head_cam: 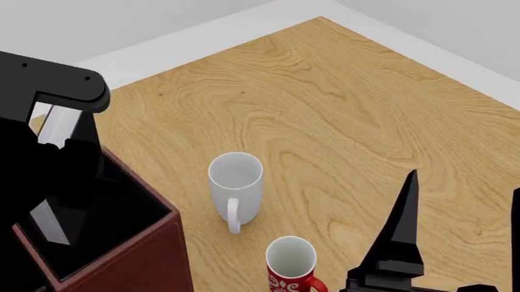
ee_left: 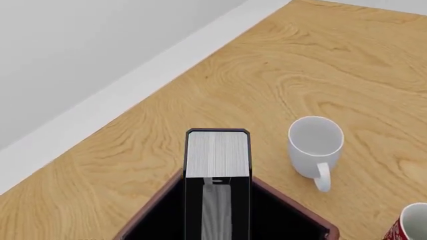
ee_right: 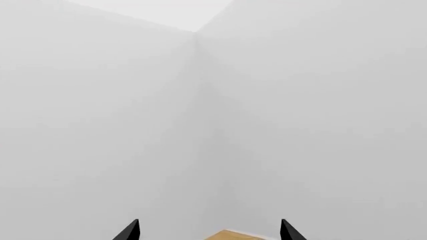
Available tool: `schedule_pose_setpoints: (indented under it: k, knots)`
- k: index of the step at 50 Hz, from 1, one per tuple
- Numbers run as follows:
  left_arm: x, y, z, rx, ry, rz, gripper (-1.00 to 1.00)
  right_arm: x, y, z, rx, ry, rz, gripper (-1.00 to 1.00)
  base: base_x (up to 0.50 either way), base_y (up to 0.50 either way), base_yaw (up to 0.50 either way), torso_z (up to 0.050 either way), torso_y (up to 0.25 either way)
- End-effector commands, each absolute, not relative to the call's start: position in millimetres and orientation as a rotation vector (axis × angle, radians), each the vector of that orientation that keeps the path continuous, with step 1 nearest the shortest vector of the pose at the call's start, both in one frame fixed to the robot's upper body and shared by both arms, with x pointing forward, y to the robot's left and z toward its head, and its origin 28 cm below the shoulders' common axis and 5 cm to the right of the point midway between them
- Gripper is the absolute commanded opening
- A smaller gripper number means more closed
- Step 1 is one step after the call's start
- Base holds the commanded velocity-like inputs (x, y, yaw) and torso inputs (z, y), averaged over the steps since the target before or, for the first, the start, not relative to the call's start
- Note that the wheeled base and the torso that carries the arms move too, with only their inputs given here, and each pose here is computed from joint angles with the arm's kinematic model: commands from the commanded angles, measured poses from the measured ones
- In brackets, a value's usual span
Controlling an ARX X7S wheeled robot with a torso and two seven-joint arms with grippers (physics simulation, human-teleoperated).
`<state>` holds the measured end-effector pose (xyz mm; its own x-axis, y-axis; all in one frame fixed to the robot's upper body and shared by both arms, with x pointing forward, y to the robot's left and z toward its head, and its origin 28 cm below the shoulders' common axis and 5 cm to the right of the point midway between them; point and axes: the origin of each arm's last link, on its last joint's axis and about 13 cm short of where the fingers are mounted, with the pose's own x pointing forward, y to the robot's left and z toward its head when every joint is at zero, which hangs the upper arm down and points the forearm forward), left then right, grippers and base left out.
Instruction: Pick up the book and place it in the right compartment of the caddy.
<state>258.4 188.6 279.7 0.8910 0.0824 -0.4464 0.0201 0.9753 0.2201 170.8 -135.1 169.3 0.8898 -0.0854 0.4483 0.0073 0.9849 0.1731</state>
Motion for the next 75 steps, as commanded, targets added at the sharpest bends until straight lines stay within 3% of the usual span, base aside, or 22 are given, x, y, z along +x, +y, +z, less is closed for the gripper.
schedule_pose_setpoints:
  k: [1,75]
  knots:
    - [266,190,276,0.198,0.453,0.065,-1.00,171,-135,169,0.170,-0.470,-0.048,1.00,0.00,0.00,0.00,0.000,0.000]
    - [299,194,208,0.218,0.530,0.138,-1.00,174,-135,168,0.166,-0.462,-0.045,1.00,0.00,0.00,0.00,0.000,0.001]
